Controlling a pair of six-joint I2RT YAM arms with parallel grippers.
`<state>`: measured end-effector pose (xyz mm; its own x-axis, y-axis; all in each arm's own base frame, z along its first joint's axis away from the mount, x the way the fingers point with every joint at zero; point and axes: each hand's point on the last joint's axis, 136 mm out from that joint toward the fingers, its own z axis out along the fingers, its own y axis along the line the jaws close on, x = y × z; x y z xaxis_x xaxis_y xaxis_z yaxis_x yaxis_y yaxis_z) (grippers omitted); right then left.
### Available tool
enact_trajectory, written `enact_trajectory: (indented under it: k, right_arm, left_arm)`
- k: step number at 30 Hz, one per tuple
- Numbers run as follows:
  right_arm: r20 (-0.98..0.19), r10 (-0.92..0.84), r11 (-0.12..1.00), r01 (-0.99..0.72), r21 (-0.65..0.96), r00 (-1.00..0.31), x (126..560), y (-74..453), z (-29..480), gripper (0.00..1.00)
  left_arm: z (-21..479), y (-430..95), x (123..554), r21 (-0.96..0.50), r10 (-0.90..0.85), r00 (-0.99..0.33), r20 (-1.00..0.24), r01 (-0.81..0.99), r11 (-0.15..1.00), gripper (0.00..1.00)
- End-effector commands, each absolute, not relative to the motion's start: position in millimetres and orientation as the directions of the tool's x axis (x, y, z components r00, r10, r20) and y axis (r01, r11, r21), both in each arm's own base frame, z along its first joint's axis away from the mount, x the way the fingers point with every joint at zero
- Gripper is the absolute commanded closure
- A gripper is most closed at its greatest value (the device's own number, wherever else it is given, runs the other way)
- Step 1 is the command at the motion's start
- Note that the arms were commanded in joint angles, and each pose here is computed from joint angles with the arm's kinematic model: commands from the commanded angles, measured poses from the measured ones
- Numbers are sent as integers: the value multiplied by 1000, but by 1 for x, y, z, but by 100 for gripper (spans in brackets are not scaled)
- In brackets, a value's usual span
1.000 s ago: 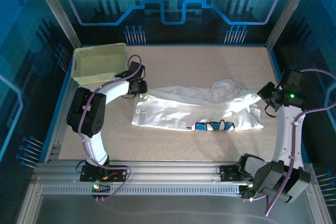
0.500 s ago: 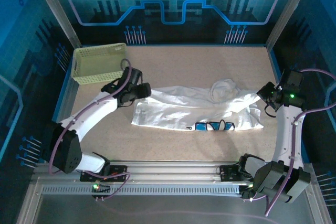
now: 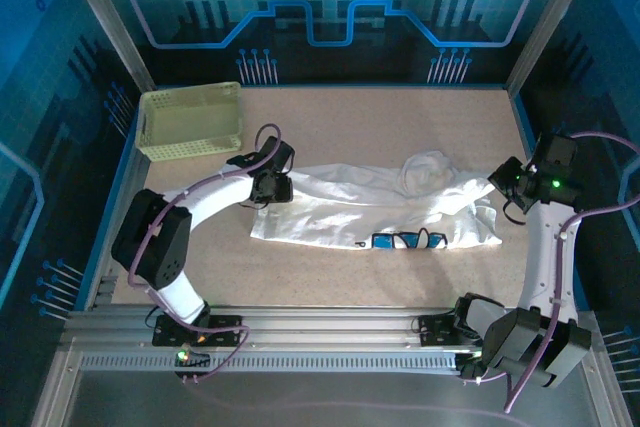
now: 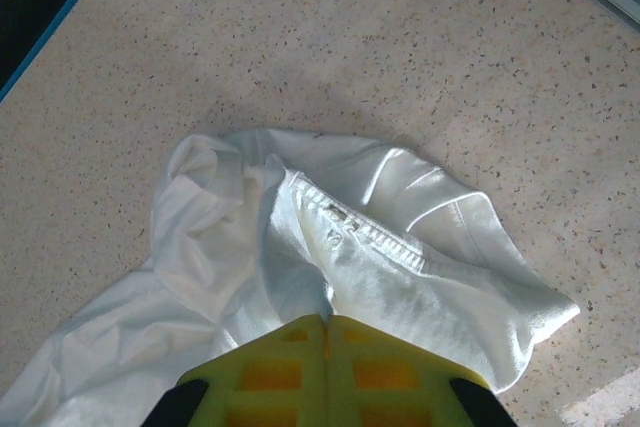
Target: Fold the inside-out t-shirt
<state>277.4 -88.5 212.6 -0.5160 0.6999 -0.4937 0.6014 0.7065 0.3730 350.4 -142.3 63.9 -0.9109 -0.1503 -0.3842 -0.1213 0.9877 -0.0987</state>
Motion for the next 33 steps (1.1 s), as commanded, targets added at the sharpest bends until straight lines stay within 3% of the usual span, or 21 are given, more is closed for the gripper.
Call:
enact_trajectory:
  k: [1, 13, 28, 33]
  right_arm:
    - [-503, 700, 705, 600, 377, -507, 275, -92, 214, 100]
    - [-501, 699, 707, 602, 373, -511, 275, -92, 212, 100]
    - [-506, 699, 706, 602, 374, -505, 274, -92, 216, 100]
    - [-510, 700, 704, 603, 376, -500, 274, -93, 219, 100]
  left_arm:
    - [66, -133, 360, -70, -161, -900, -405, -145, 987, 56]
    - [70, -127, 372, -73, -159, -889, -430, -141, 987, 82]
    - [57, -134, 373, -185, -208, -899, -386, -146, 972, 83]
    - [54, -135, 368, -188, -212, -906, -367, -151, 970, 75]
